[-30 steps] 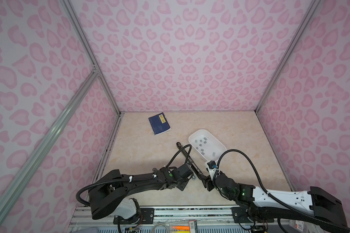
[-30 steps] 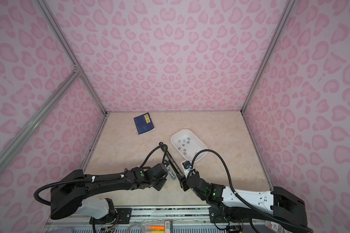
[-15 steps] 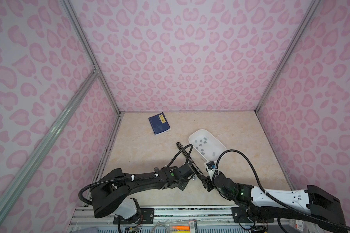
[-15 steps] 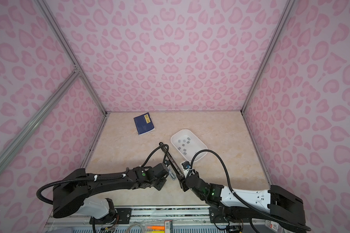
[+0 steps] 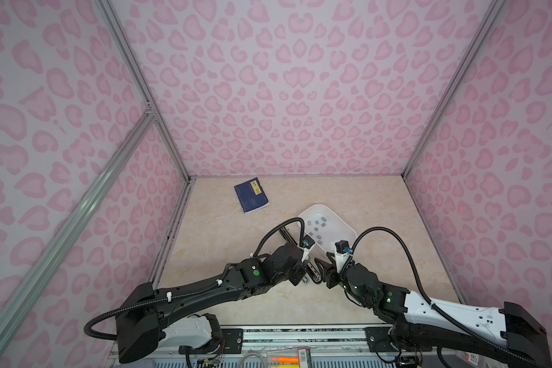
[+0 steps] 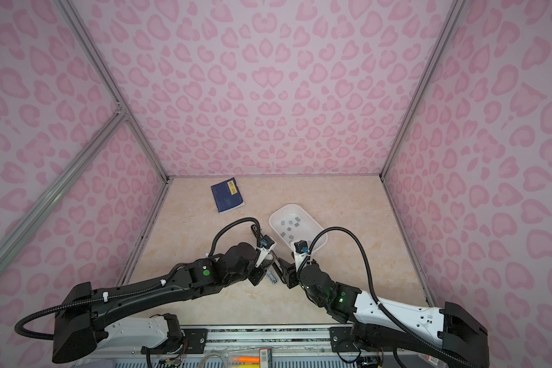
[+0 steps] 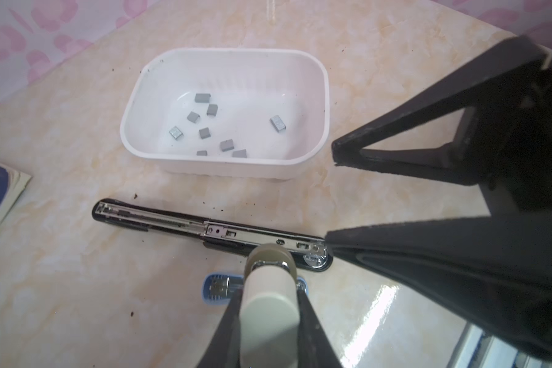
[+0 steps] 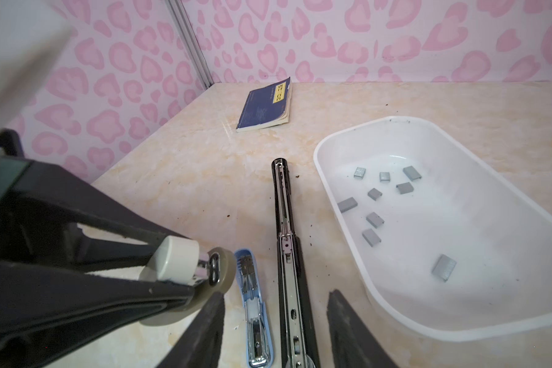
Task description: Load the staples into the stapler
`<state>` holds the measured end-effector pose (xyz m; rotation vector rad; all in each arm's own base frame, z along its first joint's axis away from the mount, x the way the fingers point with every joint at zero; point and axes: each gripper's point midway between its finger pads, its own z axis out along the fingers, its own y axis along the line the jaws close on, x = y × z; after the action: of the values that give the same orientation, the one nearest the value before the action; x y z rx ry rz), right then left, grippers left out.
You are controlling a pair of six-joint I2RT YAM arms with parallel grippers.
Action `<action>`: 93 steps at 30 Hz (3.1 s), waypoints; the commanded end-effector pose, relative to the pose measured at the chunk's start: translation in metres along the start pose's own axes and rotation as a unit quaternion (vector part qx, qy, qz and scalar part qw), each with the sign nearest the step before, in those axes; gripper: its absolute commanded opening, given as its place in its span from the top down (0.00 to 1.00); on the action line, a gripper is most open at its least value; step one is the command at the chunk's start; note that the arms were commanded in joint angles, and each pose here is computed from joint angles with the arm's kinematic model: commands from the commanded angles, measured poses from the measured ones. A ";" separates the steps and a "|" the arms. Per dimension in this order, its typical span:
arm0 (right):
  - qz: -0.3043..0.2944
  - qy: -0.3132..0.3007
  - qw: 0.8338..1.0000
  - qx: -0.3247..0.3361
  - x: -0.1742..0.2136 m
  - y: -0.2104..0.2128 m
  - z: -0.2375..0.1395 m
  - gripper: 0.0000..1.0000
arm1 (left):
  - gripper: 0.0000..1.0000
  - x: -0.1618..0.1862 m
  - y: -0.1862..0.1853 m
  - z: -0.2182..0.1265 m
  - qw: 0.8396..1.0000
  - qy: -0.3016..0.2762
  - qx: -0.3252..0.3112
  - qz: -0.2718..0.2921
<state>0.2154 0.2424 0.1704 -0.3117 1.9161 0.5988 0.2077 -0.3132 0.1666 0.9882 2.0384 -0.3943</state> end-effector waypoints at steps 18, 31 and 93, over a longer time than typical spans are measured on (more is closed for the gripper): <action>0.001 0.076 0.997 -0.033 0.031 0.023 0.036 0.54 | 0.96 -0.006 -0.020 -0.034 0.990 -0.108 0.076 0.057; -0.003 0.071 0.990 -0.118 0.050 0.064 0.027 0.51 | 0.96 -0.015 0.005 -0.070 0.979 -0.199 0.028 0.021; -0.054 0.015 0.993 -0.102 0.003 0.070 0.018 0.91 | 0.96 -0.011 -0.002 -0.066 0.979 -0.192 0.050 0.044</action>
<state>0.1988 0.3051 0.1846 -0.5383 1.8589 0.7088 0.1719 -0.2805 0.1994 1.0133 1.6795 -0.5810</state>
